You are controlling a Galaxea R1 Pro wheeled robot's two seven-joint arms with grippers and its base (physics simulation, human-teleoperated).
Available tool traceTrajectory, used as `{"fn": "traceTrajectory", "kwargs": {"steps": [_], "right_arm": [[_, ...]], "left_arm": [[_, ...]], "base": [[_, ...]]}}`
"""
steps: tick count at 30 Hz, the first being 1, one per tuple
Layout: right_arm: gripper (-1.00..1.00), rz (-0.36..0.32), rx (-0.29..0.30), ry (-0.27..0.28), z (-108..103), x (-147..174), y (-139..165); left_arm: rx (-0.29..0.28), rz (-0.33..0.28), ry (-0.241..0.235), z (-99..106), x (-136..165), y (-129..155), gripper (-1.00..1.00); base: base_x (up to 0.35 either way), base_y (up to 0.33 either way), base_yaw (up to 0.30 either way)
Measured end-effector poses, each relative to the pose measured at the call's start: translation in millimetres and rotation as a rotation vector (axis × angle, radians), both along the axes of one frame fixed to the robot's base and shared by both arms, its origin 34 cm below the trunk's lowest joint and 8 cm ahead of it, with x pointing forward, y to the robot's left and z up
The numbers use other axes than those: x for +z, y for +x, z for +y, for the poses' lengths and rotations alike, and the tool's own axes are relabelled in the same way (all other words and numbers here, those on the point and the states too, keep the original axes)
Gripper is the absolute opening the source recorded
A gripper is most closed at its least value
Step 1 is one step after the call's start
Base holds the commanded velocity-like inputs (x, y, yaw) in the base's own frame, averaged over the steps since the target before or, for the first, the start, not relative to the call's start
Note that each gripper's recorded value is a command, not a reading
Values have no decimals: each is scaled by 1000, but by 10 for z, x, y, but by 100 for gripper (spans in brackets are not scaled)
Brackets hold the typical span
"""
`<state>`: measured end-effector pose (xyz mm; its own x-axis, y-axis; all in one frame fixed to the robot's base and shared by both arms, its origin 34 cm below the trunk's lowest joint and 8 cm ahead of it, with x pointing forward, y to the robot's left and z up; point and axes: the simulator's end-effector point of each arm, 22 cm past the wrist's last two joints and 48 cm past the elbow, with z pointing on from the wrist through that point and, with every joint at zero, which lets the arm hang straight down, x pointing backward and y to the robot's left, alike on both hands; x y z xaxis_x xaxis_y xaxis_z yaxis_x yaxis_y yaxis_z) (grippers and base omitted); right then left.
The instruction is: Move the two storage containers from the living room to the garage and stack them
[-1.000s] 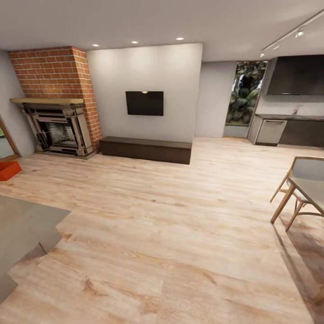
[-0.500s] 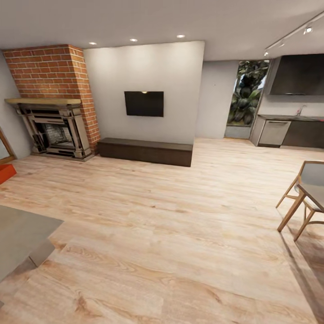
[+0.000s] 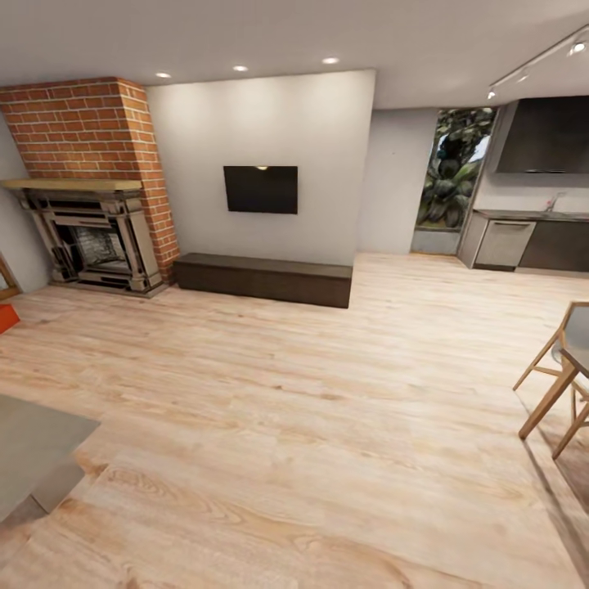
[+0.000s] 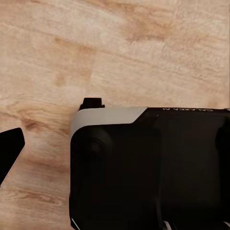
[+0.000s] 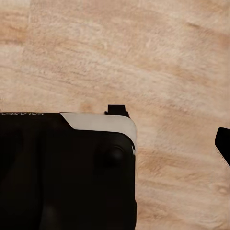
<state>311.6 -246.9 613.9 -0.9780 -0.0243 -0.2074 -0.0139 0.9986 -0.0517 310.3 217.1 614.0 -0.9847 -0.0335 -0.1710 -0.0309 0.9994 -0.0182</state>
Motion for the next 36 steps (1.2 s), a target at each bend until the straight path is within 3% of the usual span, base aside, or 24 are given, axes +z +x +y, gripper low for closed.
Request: {"fn": "traceTrajectory", "kwargs": {"steps": [36], "right_arm": [[100,0,0,-1,-8,0,-2]], "left_arm": [[1,0,0,0,0,2,100]], "base": [[337,0,0]]}}
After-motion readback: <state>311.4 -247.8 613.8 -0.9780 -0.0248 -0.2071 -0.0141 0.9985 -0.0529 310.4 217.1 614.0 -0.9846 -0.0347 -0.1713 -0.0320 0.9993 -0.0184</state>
